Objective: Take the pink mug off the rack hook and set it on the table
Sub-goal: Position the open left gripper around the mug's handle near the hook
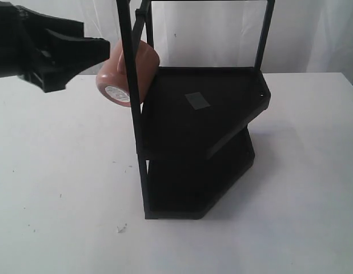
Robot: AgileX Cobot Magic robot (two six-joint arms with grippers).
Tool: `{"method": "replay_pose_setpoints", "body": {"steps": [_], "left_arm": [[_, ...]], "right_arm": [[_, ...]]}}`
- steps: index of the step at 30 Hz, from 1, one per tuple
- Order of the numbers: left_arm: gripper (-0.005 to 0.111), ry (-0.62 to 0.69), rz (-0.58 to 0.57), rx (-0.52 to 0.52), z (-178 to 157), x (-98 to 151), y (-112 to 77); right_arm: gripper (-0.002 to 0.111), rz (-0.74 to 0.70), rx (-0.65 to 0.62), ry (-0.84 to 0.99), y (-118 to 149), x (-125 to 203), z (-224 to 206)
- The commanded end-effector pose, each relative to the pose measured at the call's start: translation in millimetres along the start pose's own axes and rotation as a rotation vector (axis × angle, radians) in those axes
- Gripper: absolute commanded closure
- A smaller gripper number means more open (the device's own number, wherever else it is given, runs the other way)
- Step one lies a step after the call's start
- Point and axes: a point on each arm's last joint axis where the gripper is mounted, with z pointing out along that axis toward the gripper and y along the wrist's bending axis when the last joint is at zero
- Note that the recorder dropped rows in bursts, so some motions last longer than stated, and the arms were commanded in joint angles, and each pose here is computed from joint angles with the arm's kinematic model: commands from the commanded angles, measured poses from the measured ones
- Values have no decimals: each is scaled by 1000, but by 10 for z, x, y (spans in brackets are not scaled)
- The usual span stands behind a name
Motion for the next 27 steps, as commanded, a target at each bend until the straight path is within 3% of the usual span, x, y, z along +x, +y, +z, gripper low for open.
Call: {"method": "replay_pose_setpoints", "body": {"steps": [1,15,27], "left_arm": [[38,19,50,-13,220,18,34],[38,151,150,-178,627,61,90],[39,176,143,-186,759,113,157]], "right_arm": [[108,3,2,-14,-1,-6,-3],[108,3,2,-14,-1,-6,-3],[108,3,2,-14,-1,-6,-3]]}}
